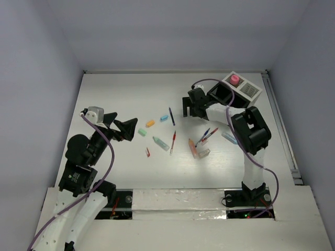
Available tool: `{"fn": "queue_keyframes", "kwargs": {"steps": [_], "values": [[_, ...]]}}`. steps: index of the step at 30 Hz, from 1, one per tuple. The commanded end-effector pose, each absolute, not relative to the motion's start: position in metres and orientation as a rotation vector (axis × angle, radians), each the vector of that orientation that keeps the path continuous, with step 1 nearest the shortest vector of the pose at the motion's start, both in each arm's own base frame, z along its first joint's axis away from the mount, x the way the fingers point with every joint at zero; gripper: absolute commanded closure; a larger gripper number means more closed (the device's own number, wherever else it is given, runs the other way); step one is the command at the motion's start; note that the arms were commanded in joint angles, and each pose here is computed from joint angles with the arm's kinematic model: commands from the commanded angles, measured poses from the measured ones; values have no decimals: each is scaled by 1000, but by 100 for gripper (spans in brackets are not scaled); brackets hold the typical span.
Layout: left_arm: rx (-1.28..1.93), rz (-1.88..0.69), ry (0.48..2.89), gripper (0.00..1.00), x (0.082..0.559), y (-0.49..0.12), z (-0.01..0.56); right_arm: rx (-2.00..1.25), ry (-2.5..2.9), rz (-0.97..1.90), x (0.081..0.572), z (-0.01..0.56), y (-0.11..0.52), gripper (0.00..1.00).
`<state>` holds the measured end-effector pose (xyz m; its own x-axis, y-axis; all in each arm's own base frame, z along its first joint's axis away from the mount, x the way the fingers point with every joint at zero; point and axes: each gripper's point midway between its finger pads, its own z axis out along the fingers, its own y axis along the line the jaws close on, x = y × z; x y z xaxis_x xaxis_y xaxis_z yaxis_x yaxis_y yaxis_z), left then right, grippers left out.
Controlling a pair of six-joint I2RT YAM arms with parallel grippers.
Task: Sort the stationery into containers
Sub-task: Move the storage box to the center of the board, then pick up the stationery from the center of the board.
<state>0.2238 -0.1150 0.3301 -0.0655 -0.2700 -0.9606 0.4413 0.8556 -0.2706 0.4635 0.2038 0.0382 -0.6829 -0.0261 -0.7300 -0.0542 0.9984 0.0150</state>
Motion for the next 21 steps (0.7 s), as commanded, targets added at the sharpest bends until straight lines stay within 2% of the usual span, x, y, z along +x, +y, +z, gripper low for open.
{"fn": "queue_keyframes", "kwargs": {"steps": [1, 13, 15, 18, 20, 21], "values": [[154, -612, 1488, 1, 224, -120, 342, -61, 2225, 81, 490, 56, 223, 7], [157, -612, 1487, 1, 223, -120, 343, -100, 2236, 19, 501, 40, 232, 16], [157, -610, 1488, 1, 223, -119, 342, -100, 2238, 18, 500, 41, 231, 25], [156, -611, 1485, 1, 223, -119, 343, -95, 2241, 22, 496, 43, 230, 32], [155, -611, 1485, 1, 223, -119, 343, -87, 2240, 24, 494, 47, 228, 33], [157, -612, 1483, 1, 223, -120, 343, -89, 2237, 33, 493, 49, 229, 42]]}}
